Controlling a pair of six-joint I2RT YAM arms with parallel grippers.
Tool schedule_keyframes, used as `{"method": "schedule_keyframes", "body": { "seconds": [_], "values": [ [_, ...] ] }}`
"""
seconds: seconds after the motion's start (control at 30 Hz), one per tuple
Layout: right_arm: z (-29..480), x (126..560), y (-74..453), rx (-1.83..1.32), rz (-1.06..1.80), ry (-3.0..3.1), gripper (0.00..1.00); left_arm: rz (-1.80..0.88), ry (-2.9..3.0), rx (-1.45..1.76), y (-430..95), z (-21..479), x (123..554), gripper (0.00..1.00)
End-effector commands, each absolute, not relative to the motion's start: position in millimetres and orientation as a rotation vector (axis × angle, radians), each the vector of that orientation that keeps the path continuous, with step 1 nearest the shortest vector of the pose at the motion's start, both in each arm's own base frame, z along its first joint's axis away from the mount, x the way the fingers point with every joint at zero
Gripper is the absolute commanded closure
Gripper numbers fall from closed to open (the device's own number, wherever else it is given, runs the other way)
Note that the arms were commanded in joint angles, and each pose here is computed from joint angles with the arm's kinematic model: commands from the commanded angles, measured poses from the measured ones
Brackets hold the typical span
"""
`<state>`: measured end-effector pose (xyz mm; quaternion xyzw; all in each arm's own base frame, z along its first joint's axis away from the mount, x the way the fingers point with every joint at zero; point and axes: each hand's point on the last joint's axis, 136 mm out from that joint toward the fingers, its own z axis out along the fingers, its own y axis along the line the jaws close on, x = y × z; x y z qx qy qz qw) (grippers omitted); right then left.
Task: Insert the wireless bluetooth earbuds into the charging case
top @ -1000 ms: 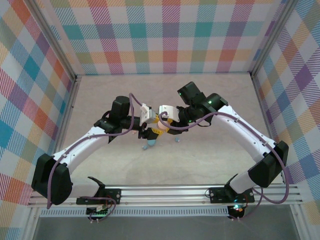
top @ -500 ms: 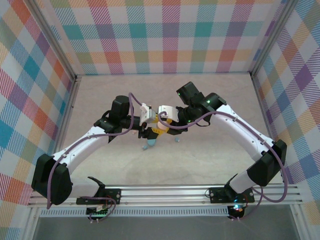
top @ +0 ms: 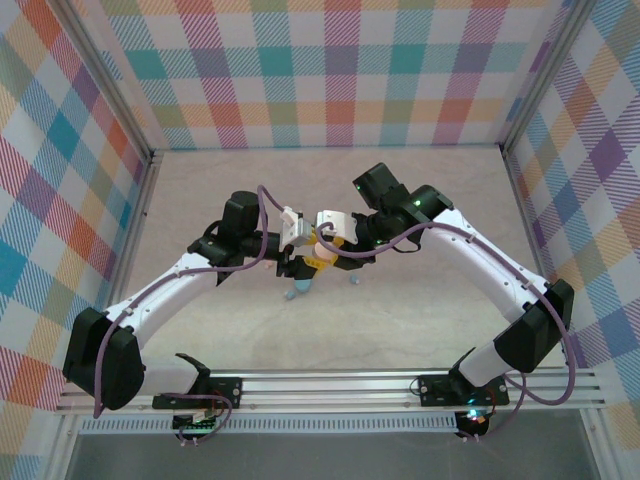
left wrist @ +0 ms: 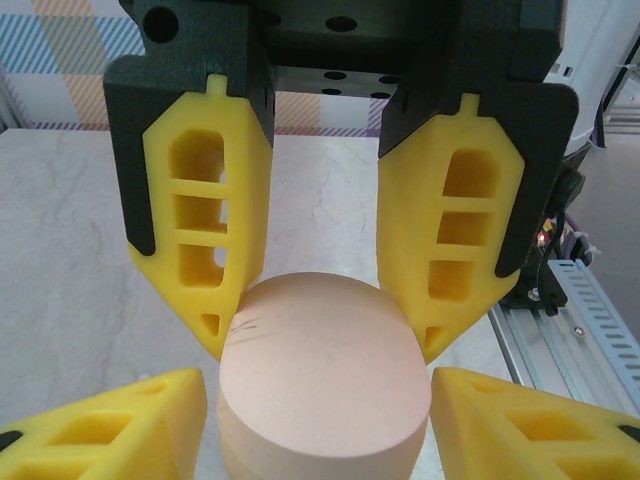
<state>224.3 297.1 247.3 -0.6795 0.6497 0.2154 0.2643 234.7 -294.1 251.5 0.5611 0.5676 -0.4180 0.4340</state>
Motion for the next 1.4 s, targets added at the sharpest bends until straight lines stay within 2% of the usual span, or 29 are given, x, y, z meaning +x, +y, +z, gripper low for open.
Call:
{"method": "schedule_keyframes", "body": {
  "seconds": [0.0, 0.23, 0.67, 0.93, 1.37],
  "values": [
    [260, 214, 300, -1.859, 0.63, 1.7, 0.79, -1.032, 1.376, 1.42, -296, 255, 230, 0.38],
    [263, 213, 300, -1.856, 0.633, 1.689, 0.79, -1.042, 1.373, 1.422, -296, 255, 229, 0.42],
    [263, 213, 295, -1.855, 0.608, 1.684, 0.81, -1.016, 1.383, 1.42, -293, 252, 229, 0.38],
    [263, 212, 293, -1.851, 0.612, 1.684, 0.81, -1.033, 1.376, 1.42, -293, 254, 229, 0.45],
    [259, 213, 295, -1.856, 0.625, 1.693, 0.81, -1.086, 1.343, 1.423, -295, 262, 225, 0.46]
  ]
}}
